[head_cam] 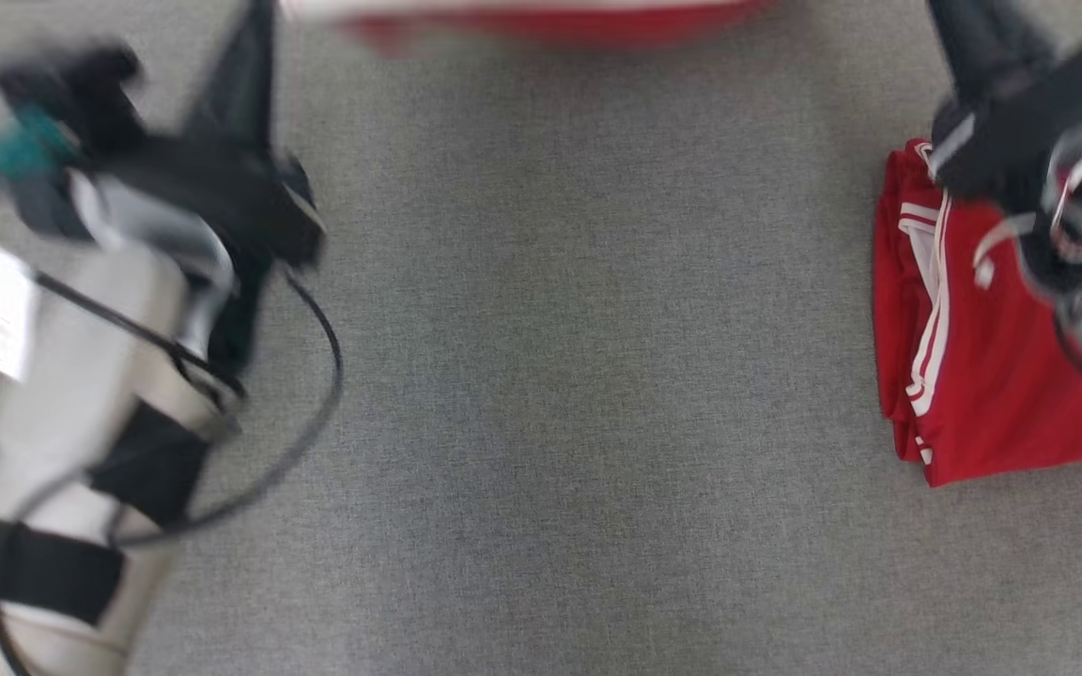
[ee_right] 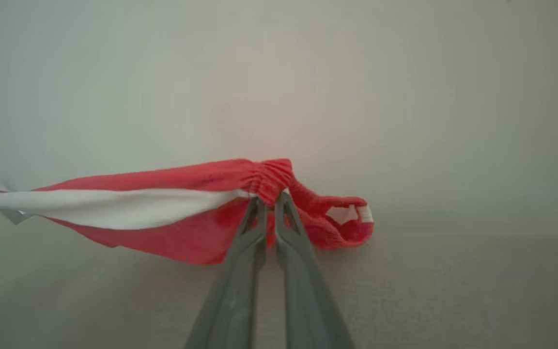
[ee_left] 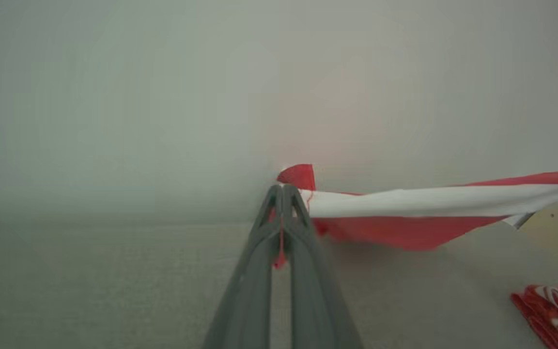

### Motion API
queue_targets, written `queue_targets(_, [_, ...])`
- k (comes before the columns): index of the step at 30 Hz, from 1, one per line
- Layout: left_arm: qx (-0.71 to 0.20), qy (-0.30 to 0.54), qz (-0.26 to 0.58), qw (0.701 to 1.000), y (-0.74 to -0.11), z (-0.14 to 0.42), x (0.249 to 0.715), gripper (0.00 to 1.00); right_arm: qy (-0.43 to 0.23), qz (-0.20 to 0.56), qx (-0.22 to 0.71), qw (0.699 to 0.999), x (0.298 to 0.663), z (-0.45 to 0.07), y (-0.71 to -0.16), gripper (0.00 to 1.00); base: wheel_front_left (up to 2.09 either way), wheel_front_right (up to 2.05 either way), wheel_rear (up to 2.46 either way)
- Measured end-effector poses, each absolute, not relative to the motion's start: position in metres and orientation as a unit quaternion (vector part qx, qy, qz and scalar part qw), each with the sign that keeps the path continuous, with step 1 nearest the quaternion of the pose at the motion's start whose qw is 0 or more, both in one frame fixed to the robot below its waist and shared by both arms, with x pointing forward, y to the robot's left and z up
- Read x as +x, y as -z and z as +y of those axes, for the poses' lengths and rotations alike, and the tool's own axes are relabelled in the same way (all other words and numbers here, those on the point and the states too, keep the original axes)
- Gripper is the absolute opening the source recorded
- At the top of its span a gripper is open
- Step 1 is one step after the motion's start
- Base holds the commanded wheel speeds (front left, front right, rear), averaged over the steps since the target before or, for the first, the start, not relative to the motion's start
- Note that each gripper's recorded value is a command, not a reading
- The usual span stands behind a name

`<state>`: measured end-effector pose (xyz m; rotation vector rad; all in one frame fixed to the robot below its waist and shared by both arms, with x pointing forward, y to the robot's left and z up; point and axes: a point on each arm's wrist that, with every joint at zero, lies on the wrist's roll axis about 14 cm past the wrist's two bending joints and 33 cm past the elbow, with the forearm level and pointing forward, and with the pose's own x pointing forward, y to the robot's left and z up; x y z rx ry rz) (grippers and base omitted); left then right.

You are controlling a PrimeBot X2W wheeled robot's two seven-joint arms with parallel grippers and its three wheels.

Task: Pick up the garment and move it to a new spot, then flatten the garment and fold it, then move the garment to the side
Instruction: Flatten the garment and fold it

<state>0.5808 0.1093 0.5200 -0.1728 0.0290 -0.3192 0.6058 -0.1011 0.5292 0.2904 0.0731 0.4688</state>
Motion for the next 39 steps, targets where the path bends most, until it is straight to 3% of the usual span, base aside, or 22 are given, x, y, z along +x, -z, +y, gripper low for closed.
queue_targets(7, [-0.086,0.156,0.094,0.98,-0.457,0.11,0.525,0.0,-0.2,0.125,0.182,0.955,0.547,-0.108,-0.457,0.0,0.0,0.0,0.0])
queue_targets(13, [-0.094,0.143,0.111,0.979,-0.449,0.114,0.496,0.0,-0.173,0.197,0.207,0.942,0.48,-0.116,-0.409,0.0,0.0,0.0,0.0])
queue_targets(22, [-0.096,0.114,0.161,0.976,-0.416,0.132,0.434,0.0,-0.198,0.18,0.219,0.938,0.453,-0.095,-0.432,0.0,0.0,0.0,0.0])
queue_targets(29, [-0.114,0.117,0.18,0.97,-0.404,0.116,0.385,0.0,-0.197,0.208,0.225,0.931,0.412,-0.093,-0.418,0.0,0.0,0.0,0.0])
queue_targets(39, [-0.126,0.081,0.187,0.971,-0.393,0.134,0.328,0.0,-0.252,0.213,0.205,0.922,0.367,-0.065,-0.424,0.0,0.0,0.0,0.0])
